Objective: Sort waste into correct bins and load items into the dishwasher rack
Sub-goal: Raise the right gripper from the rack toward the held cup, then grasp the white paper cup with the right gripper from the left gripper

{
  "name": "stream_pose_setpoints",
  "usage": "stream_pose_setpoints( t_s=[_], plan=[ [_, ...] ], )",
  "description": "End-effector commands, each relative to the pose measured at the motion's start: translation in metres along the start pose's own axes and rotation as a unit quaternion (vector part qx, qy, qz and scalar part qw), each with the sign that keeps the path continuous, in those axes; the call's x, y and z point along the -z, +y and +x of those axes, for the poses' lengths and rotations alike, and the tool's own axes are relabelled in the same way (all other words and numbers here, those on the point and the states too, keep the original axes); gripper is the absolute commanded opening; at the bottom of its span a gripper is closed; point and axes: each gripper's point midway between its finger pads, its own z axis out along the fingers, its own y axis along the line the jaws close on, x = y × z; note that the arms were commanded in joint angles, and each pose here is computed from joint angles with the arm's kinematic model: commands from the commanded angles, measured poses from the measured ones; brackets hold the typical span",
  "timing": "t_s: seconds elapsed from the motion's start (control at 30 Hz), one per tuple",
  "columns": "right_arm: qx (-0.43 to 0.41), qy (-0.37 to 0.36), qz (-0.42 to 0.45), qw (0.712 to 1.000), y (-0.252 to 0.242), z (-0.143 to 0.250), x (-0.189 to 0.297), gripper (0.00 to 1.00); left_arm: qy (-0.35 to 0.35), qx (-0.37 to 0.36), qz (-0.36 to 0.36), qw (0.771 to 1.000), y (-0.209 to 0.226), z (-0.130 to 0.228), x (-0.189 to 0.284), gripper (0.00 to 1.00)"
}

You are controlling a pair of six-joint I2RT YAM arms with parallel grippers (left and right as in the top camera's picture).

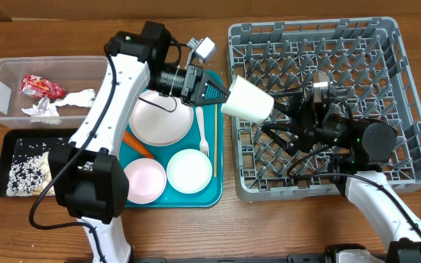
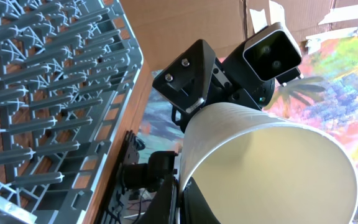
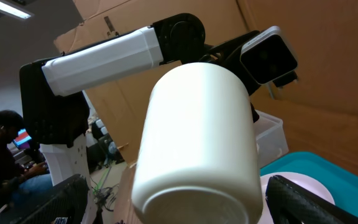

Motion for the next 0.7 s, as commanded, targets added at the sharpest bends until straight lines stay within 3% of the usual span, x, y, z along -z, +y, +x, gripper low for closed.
stream_pose_setpoints(
  t_s=[0.0,0.23,0.57,0.67],
  plan=[
    [0.02,-0.002,-0.004,1.0,0.0029,-0.0075,-0.0008,0.95,0.01,-0.02,0.023,0.999,-0.0112,0.0036,-0.0121,0.04],
    [0.02,-0.002,-0.004,1.0,0.003,-0.0077,-0.0008,0.93,0.02,-0.02,0.026,0.999,-0.013,0.0071,-0.0193,0.04],
    [0.02,-0.002,-0.004,1.0,0.0031,-0.0076,-0.0008,0.75,0.022,-0.013,0.021,0.999,-0.0116,0.0089,-0.0195,0.04],
    [0.02,-0.002,-0.004,1.0,0.0031,-0.0076,-0.0008,0.75,0.023,-0.013,0.018,0.999,-0.0109,0.0091,-0.0196,0.04]
  ],
)
